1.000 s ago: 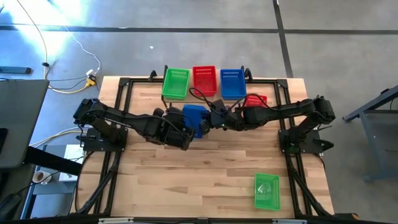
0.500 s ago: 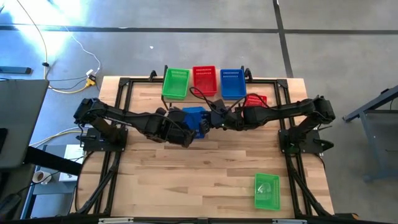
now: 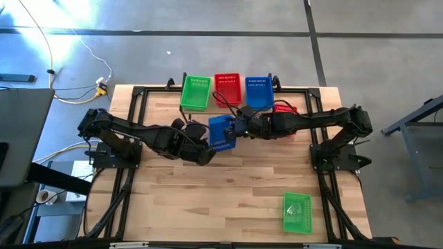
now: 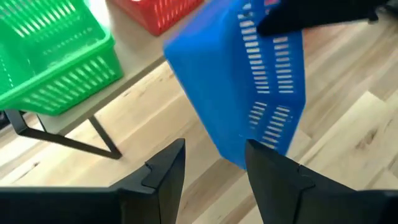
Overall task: Stack baskets on shelf by color
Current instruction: Stack the blue bin on top of the stacked blue bins on the shelf
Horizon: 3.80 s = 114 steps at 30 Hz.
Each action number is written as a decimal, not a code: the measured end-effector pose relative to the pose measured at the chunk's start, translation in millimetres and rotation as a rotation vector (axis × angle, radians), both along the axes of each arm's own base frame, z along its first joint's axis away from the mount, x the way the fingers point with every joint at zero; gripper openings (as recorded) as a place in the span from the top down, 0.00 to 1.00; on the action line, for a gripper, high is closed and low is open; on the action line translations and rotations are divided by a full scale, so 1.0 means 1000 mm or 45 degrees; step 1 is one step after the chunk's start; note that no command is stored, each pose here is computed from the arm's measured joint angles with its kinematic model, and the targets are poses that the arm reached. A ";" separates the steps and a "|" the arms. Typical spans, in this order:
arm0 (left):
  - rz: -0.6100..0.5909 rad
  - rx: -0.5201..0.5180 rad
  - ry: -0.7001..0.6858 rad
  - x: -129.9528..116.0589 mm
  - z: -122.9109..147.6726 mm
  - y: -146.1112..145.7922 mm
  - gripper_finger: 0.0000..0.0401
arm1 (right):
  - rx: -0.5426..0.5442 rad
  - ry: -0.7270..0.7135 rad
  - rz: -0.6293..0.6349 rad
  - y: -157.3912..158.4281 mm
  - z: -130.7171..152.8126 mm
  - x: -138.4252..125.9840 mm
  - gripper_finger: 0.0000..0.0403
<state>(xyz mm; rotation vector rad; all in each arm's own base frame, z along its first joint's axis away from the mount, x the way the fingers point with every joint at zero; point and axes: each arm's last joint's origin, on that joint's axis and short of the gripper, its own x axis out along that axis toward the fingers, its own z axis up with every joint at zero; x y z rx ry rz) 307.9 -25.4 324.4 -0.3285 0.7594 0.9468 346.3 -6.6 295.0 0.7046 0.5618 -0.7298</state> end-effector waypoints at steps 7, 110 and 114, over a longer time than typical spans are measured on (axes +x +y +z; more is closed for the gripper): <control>-0.045 0.041 0.007 -0.013 0.013 0.001 0.61 | -0.037 0.018 0.013 -0.006 0.025 -0.001 1.00; 0.142 0.230 0.522 -0.063 0.031 0.158 0.61 | 0.857 0.209 -0.051 -0.269 0.078 -0.134 1.00; 0.144 0.229 0.521 -0.064 0.031 0.159 0.61 | 0.846 0.221 -0.047 -0.268 0.078 -0.133 1.00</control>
